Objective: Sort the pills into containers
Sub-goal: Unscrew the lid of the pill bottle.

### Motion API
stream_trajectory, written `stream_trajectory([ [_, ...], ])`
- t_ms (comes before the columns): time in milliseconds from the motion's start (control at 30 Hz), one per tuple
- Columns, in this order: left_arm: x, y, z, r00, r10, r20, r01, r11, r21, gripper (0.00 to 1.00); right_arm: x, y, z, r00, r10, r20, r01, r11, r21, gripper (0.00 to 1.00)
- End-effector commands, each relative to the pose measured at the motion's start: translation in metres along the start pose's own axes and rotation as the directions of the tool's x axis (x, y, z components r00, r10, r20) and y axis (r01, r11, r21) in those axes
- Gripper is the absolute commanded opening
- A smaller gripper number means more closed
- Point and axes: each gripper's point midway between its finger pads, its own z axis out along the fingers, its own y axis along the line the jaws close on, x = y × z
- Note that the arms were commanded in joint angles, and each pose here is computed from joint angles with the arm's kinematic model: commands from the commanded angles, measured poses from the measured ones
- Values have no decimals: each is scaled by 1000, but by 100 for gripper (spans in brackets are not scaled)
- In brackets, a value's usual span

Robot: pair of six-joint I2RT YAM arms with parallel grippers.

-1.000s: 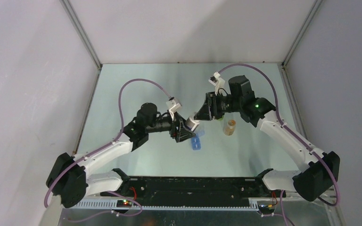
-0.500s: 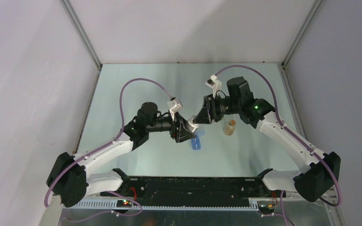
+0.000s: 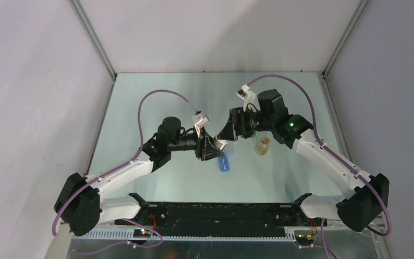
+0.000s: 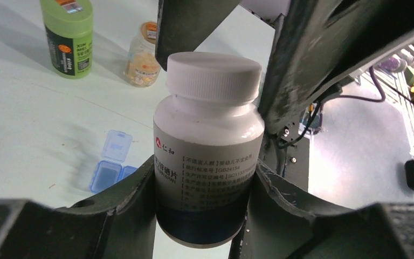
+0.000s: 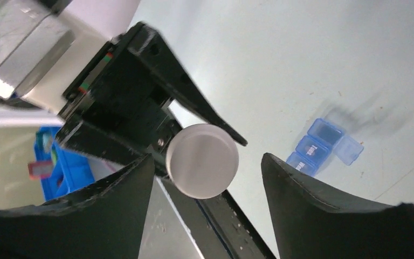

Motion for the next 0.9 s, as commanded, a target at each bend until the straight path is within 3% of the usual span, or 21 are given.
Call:
stream_trajectory([
  [0, -42, 1, 2, 994, 23, 108, -18, 999, -43, 1, -23, -7, 5, 982, 80, 173, -99, 990, 103, 78],
  [133, -47, 10, 3, 990, -23, 143, 36, 995, -89, 0, -33, -7, 9, 947, 136, 291, -184, 972, 145, 77],
  [300, -48, 10, 3, 983, -68, 173, 85, 992, -91, 0, -37, -2, 9, 905, 172, 388, -232, 966, 115, 60],
  [533, -51, 10, 2, 976, -90, 200, 110, 990, -89, 0, -44, 4, 5, 887, 159, 434, -214, 973, 81, 74],
  [733, -53, 8, 2, 973, -99, 207, 118, 990, -82, 0, -53, 3, -1, 869, 130, 477, -199, 975, 96, 66],
  [867, -54, 5, -1, 973, -92, 210, 111, 991, -78, 0, -59, 6, -5, 866, 93, 490, -162, 982, 99, 67],
])
